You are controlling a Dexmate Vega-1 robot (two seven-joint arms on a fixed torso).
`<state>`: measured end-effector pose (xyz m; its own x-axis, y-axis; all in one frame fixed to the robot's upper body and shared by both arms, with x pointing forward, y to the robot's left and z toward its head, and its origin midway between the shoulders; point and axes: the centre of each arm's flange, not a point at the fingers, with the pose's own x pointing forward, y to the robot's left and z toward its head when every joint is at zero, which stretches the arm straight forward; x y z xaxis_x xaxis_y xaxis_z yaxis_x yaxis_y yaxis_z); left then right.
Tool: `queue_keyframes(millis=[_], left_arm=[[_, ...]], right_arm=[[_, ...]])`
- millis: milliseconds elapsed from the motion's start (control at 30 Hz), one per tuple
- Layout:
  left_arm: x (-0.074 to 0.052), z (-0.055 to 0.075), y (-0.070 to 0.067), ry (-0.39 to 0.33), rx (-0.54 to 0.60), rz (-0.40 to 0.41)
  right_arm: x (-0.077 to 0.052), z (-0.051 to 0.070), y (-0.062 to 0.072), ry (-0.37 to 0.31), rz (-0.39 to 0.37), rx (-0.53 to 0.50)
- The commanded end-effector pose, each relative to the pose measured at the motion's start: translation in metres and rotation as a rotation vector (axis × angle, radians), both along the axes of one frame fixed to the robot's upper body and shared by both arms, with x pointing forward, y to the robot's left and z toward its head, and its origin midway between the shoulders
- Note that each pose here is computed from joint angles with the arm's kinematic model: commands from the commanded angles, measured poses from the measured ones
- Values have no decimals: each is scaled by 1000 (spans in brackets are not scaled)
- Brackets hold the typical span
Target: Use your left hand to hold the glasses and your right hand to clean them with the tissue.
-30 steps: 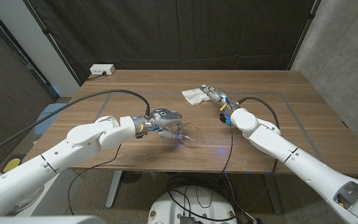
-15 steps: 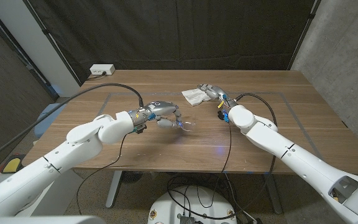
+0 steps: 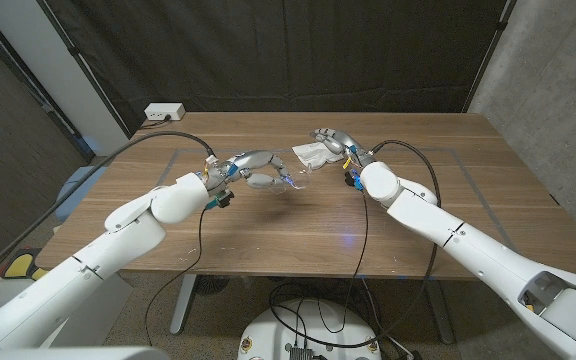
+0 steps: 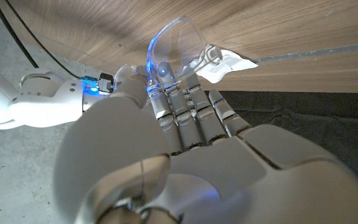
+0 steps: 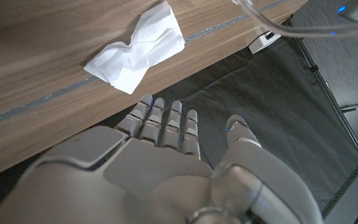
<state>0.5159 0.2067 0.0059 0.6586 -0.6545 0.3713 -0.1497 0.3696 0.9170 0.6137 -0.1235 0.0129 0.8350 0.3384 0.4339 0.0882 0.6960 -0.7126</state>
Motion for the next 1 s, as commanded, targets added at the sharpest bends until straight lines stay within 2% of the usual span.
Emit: queue_keyframes(millis=[33, 467, 633, 833, 1000], left_arm=[[2, 3, 19, 165, -221, -93], [1, 0, 34, 372, -369, -209], [0, 0, 41, 431, -426, -244], [0, -2, 52, 516, -504, -307], [-1, -3, 58, 578, -548, -362]], right_arm=[[3, 17, 22, -68, -58, -148], [19, 30, 48, -101, -104, -296], [24, 34, 55, -102, -124, -340], [28, 37, 63, -122, -165, -393], [32, 38, 71, -148, -228, -445]])
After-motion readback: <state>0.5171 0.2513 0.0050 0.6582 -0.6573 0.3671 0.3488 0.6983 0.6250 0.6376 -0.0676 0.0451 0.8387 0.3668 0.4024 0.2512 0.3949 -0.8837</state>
